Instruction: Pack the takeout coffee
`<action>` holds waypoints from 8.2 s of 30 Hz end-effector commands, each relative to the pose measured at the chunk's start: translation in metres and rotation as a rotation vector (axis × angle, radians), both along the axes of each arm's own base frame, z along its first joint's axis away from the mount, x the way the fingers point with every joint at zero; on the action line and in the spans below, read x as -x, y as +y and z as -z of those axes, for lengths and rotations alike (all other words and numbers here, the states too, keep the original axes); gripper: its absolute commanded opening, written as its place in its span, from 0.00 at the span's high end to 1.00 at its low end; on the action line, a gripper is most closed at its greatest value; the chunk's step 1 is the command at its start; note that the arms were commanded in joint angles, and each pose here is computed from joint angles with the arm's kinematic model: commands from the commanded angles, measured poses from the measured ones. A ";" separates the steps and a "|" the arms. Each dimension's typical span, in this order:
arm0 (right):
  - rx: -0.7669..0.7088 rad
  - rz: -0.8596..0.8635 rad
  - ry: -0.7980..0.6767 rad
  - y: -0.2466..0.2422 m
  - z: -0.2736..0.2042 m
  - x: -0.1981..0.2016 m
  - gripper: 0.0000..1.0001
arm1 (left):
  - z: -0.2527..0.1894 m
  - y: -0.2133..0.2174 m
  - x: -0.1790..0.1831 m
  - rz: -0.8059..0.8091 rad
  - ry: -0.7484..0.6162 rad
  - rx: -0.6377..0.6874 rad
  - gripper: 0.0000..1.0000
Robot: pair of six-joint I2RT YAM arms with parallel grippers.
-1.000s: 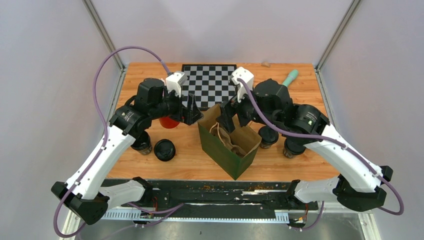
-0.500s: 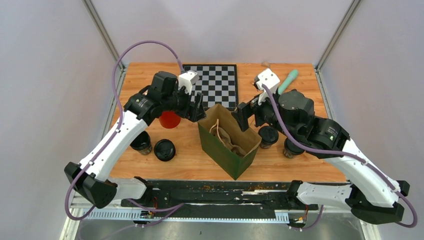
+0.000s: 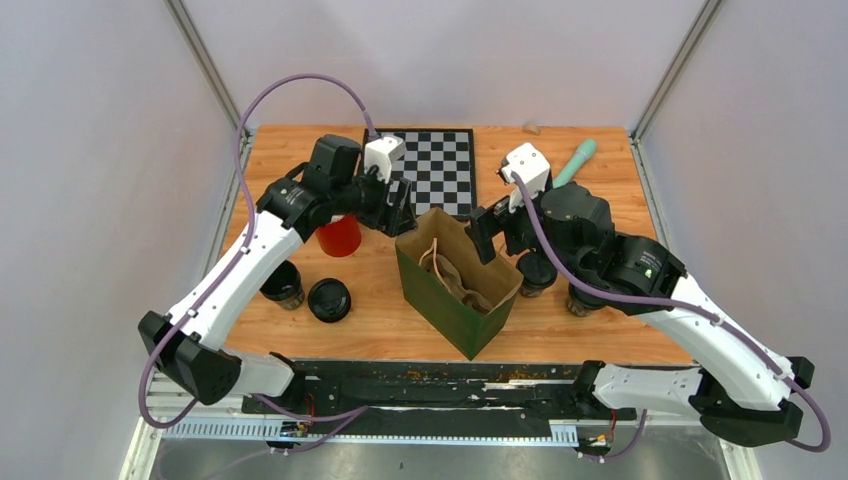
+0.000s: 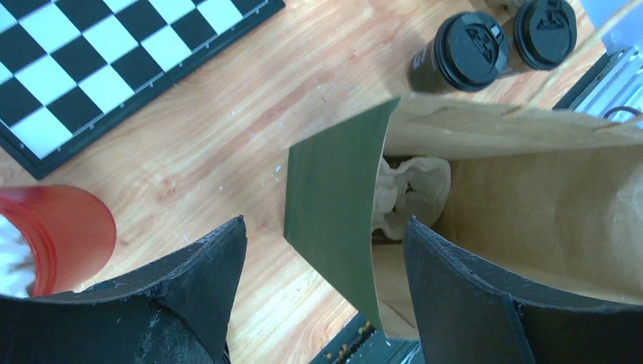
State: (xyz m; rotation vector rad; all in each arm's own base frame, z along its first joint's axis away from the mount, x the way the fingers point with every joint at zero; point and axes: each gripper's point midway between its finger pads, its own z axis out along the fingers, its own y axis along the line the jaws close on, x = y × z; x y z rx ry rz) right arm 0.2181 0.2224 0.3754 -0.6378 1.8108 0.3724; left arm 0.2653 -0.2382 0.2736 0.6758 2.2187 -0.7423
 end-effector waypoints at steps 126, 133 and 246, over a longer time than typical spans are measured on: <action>-0.068 0.534 0.616 -0.151 0.193 -0.090 0.26 | -0.031 0.032 -0.040 -0.422 0.090 -0.025 0.29; -0.090 0.477 0.575 -0.140 0.185 -0.084 0.27 | -0.028 0.042 -0.012 -0.454 0.159 0.006 0.29; 0.251 0.120 0.349 -0.135 0.263 -0.063 0.10 | -0.029 0.025 -0.016 -0.348 0.165 0.007 0.25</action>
